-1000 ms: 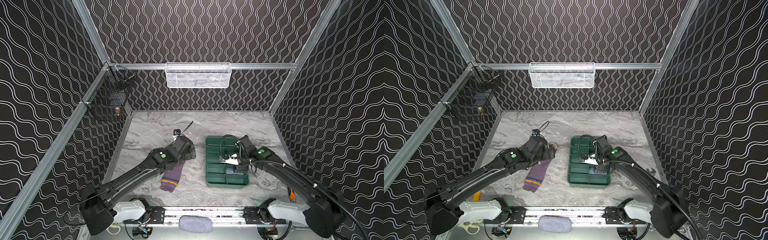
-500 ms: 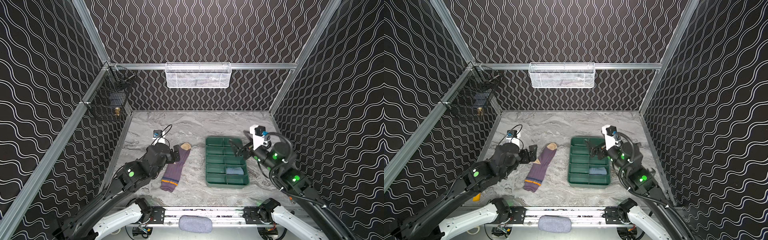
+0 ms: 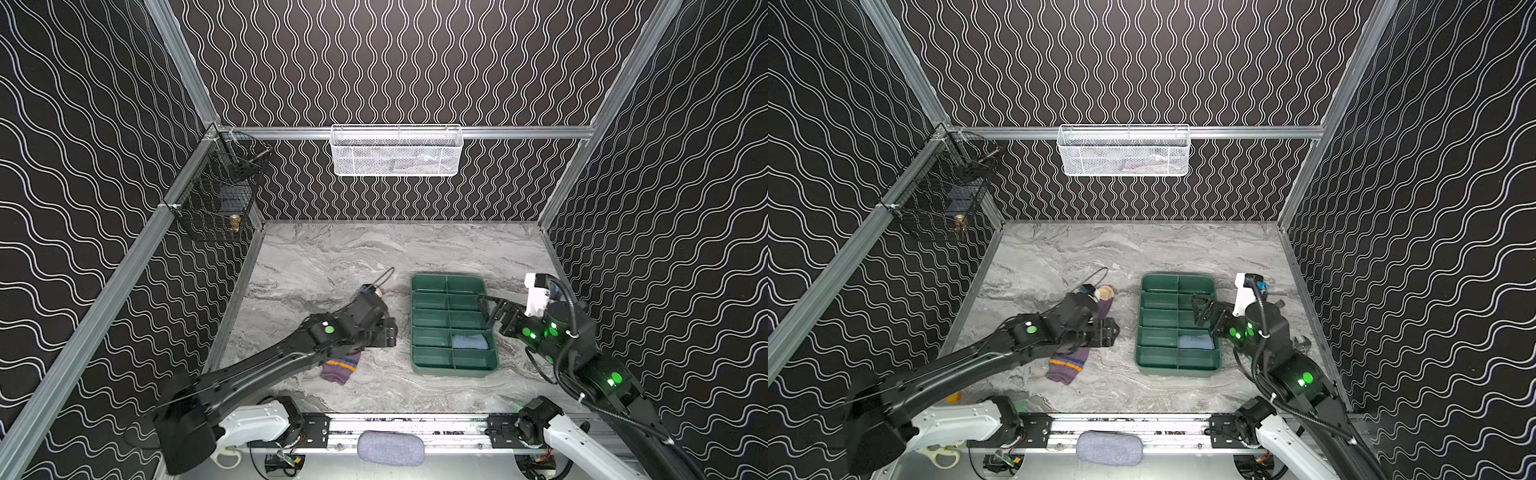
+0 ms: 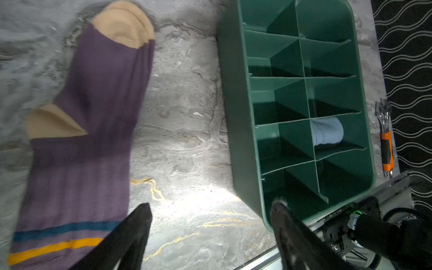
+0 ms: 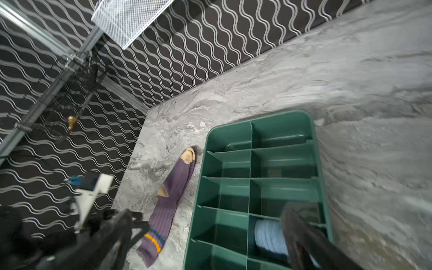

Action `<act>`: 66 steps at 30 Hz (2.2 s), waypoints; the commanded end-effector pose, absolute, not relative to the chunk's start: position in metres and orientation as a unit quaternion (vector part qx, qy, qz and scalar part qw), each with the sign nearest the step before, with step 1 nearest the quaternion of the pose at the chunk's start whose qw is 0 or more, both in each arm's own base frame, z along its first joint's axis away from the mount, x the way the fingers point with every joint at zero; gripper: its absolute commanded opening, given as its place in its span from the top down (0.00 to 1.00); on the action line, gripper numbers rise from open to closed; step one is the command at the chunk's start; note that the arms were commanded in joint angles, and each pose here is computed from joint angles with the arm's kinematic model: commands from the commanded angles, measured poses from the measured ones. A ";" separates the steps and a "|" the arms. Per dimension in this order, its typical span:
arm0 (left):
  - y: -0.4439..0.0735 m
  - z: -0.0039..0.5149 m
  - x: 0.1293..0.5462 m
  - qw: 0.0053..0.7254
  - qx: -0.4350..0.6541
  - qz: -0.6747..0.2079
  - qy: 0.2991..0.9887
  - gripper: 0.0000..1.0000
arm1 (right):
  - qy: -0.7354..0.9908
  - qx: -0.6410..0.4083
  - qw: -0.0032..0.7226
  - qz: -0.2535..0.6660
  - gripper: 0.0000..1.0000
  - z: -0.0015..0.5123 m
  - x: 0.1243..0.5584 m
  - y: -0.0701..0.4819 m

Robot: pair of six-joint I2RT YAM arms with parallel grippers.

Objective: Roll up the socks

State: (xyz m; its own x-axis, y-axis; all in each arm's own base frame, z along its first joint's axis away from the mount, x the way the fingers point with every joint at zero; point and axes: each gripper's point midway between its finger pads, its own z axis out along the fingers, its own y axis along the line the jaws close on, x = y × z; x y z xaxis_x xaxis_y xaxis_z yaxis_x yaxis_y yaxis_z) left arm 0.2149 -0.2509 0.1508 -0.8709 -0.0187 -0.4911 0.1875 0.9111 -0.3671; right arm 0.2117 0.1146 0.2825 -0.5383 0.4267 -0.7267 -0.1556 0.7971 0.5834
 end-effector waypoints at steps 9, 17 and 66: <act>-0.312 0.124 0.259 0.262 0.018 -0.182 0.948 0.39 | 0.822 0.038 0.454 0.342 0.00 0.255 0.175 0.116; -0.324 0.096 0.282 0.263 0.009 -0.121 0.957 0.65 | 0.843 0.006 0.431 0.321 0.03 0.236 0.178 0.123; -0.173 0.232 0.292 0.385 -0.004 -0.085 0.919 0.01 | 0.898 -0.013 0.346 0.271 0.04 0.247 0.309 0.221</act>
State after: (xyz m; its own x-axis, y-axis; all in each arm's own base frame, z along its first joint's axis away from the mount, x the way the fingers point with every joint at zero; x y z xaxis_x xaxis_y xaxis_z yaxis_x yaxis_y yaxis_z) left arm 0.3146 -0.2130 0.2729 -0.5855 -0.1218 -0.8015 0.0889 0.9730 -0.2128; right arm 0.2934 0.1925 0.2594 -0.7250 0.2080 -0.6565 -0.1740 0.8670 0.4669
